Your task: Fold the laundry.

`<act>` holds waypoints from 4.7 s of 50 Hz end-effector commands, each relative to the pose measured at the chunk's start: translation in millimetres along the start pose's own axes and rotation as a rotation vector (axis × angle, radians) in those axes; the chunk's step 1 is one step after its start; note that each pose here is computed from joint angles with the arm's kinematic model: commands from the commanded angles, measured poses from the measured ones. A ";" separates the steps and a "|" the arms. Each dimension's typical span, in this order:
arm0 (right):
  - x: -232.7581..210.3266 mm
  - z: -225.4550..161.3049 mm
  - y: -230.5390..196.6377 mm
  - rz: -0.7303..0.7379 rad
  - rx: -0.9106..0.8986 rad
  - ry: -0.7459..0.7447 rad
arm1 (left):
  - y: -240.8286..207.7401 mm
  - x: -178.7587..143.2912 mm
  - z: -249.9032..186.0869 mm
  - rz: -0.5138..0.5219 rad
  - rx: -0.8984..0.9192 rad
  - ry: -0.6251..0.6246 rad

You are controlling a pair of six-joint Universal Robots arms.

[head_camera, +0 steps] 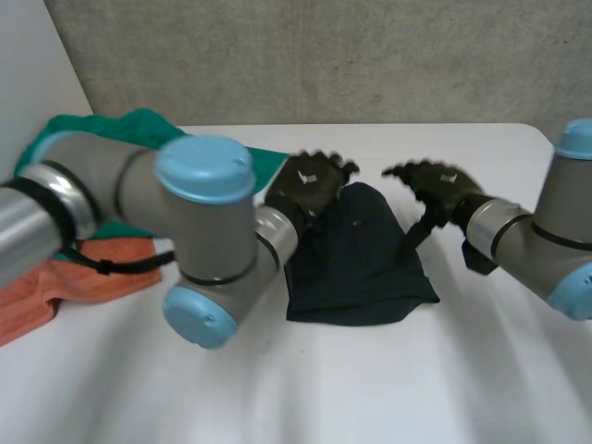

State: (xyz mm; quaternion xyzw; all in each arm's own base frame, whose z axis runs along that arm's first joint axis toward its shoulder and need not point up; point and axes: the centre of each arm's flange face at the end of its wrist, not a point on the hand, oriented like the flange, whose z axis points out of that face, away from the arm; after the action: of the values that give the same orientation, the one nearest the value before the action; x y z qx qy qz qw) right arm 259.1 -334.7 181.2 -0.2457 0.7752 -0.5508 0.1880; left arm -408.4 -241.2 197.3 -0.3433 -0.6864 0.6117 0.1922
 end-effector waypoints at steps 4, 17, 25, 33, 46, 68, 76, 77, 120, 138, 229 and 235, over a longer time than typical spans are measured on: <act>6.6 29.2 48.2 -0.132 -0.201 -0.005 | 68.6 5.9 17.5 0.077 -0.260 -0.029; 6.9 6.5 -2.8 -0.334 -0.016 0.160 | 9.2 -34.9 -1.4 0.007 -0.178 -0.121; 11.2 -25.2 -18.7 -0.351 0.106 0.360 | -63.4 -44.9 -39.5 -0.064 0.096 -0.057; 0.6 -50.6 22.5 -0.107 -0.040 0.251 | -88.3 -38.7 -86.0 -0.118 0.113 0.142; -13.0 -31.4 73.0 0.091 -0.102 0.079 | -72.9 -21.9 -128.8 -0.223 0.018 0.442; 11.0 4.4 33.8 0.129 0.193 0.203 | -75.4 -37.3 -119.2 -0.290 0.112 0.327; 57.8 25.1 16.5 0.180 0.234 0.290 | -80.5 -44.1 -113.6 -0.314 0.148 0.303; 76.2 31.0 14.5 0.190 0.240 0.336 | -81.5 -44.2 -112.5 -0.323 0.153 0.304; 241.2 3.8 -28.8 0.039 0.246 0.821 | -81.9 -50.6 -101.5 -0.368 0.156 0.240; 31.0 -35.7 -50.0 -0.468 0.586 0.217 | -57.2 -205.1 -81.4 0.027 0.117 -0.523; -55.3 -100.0 28.3 -0.004 -0.190 0.085 | -4.8 -85.9 -111.5 -0.206 -0.192 -0.225; -100.4 -119.3 57.2 -0.050 -0.244 -0.023 | 37.5 -66.0 -124.9 -0.195 -0.253 -0.161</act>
State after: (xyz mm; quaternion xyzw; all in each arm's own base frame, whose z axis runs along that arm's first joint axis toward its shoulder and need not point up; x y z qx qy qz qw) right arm 247.6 -208.5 183.9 -0.2529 0.8303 -0.4783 0.1340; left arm -273.0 -219.2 228.3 -0.2218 -0.7928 0.5492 0.1436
